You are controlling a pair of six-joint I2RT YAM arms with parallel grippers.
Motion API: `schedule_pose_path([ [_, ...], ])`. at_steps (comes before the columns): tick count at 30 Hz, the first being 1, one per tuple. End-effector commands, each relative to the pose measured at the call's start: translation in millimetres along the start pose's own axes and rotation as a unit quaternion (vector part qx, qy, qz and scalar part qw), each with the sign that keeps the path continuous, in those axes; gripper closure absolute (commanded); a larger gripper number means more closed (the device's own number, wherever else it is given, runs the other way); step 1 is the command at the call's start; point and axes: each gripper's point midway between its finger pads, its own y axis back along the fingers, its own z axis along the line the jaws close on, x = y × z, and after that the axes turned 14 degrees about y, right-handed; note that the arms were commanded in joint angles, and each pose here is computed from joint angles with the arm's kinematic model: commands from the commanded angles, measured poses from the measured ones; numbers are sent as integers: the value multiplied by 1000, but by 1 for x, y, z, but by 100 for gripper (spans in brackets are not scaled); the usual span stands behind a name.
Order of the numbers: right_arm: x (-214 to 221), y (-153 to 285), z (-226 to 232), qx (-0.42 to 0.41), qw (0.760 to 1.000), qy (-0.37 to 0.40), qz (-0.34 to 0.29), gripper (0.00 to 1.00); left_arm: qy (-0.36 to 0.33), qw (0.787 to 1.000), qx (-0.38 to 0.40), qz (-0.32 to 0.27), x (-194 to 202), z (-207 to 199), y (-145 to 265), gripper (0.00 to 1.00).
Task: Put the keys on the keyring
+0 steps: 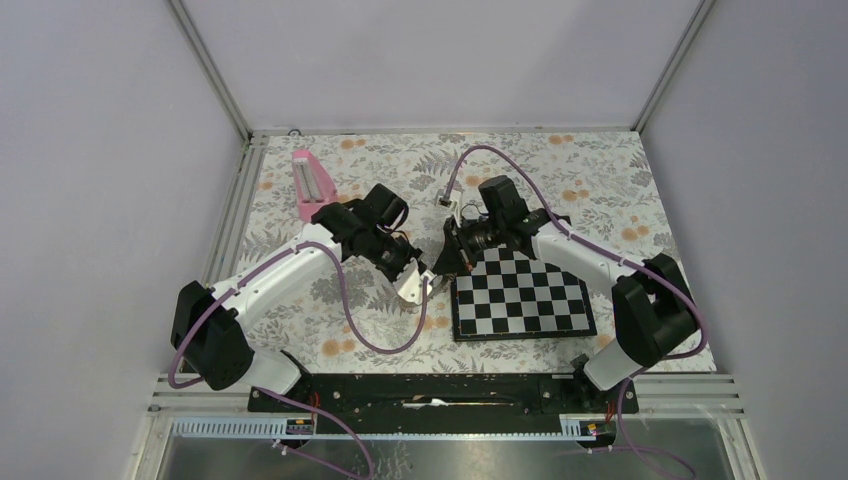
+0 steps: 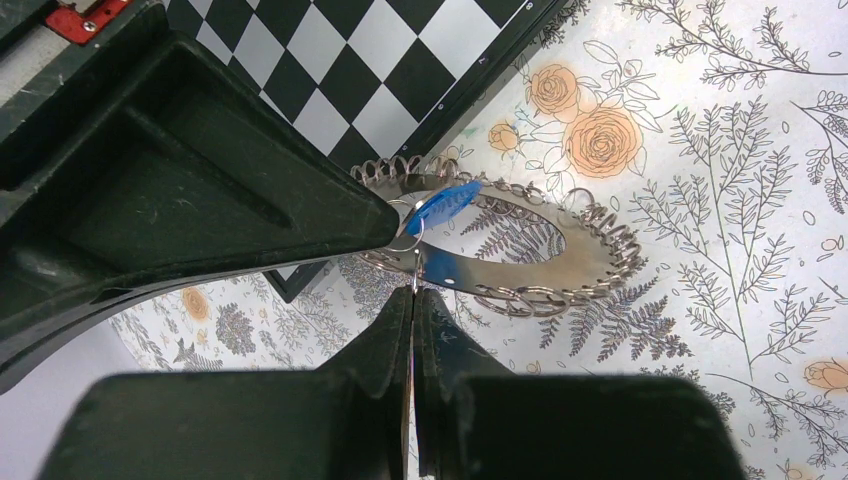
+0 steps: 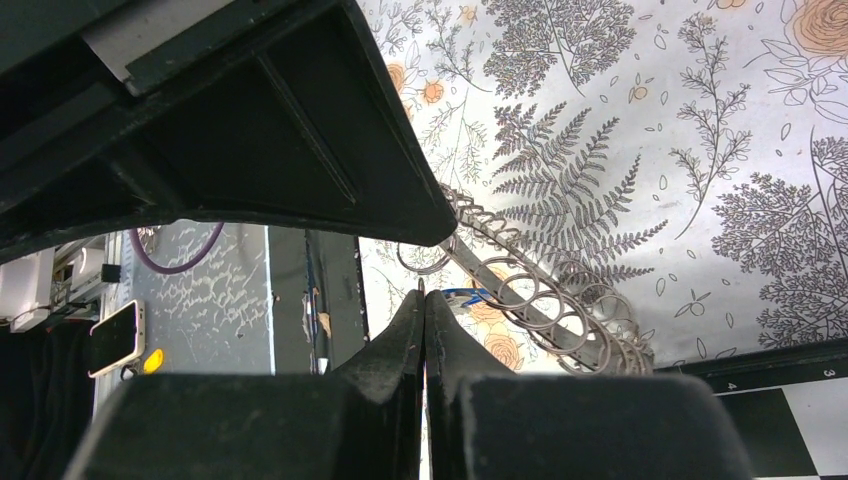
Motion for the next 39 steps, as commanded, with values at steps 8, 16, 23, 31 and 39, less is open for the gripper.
schedule_pose_path([
  [8, -15, -6, 6, -14, 1000, 20, -6, 100, -20, 999, -10, -32, -18, 4, 5, 100],
  [16, -13, -8, 2, -10, 1000, 16, -1, 100, -25, 999, -3, -39, -20, 0, 4, 100],
  [23, -13, -10, 3, -10, 1000, 19, 4, 100, -28, 999, 9, -40, -19, -6, 1, 100],
  [31, -11, -12, 2, -8, 1000, 18, 12, 100, -36, 998, 23, -38, -21, -11, -3, 100],
  [39, -8, -16, 2, -6, 1000, 18, 24, 100, -43, 998, 35, -37, -23, -15, -6, 100],
])
